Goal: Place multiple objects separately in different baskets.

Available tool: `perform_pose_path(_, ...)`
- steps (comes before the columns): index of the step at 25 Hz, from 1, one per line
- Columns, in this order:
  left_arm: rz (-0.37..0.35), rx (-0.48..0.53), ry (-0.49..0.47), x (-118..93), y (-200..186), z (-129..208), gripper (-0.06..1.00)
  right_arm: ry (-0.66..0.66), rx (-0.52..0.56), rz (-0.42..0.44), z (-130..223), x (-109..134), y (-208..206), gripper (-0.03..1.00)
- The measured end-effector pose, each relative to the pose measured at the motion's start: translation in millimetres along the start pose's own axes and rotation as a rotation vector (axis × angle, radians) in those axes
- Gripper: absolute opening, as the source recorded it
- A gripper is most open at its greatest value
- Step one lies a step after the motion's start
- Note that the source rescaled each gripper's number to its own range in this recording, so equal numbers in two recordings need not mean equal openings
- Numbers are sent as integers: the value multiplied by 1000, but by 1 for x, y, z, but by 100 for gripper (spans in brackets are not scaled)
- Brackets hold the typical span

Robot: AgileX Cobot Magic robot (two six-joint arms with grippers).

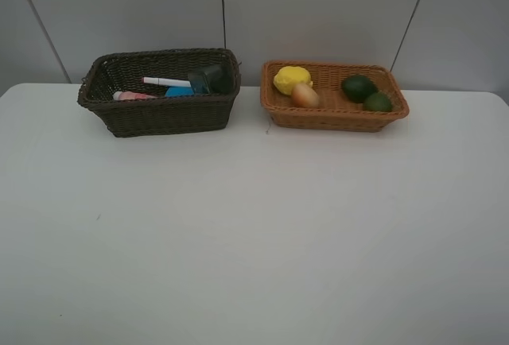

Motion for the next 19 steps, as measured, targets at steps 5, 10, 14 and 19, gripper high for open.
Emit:
perform_pose_path(5, 0, 0, 0, 0, 0, 0, 100, 0, 0, 0, 0, 0, 0, 100)
perform_pose_path(10, 0, 0, 0, 0, 0, 0, 100, 0, 0, 0, 0, 0, 0, 100)
perform_pose_path(14, 0, 0, 0, 0, 0, 0, 100, 0, 0, 0, 0, 0, 0, 100)
perform_pose_path(19, 0, 0, 0, 0, 0, 0, 100, -1, 0, 0, 0, 0, 0, 100)
Point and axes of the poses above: a point on each arm's last joint axis where the gripper is mounted, y pointing out along that axis toward the gripper, x along the wrist's bending axis when the last joint is at zero, z = x × y, the point moved 6 cm from there along y, pointing out along that axis toward the gripper, and after that the axes turned 1 degree about y, right-handed, at the moved point
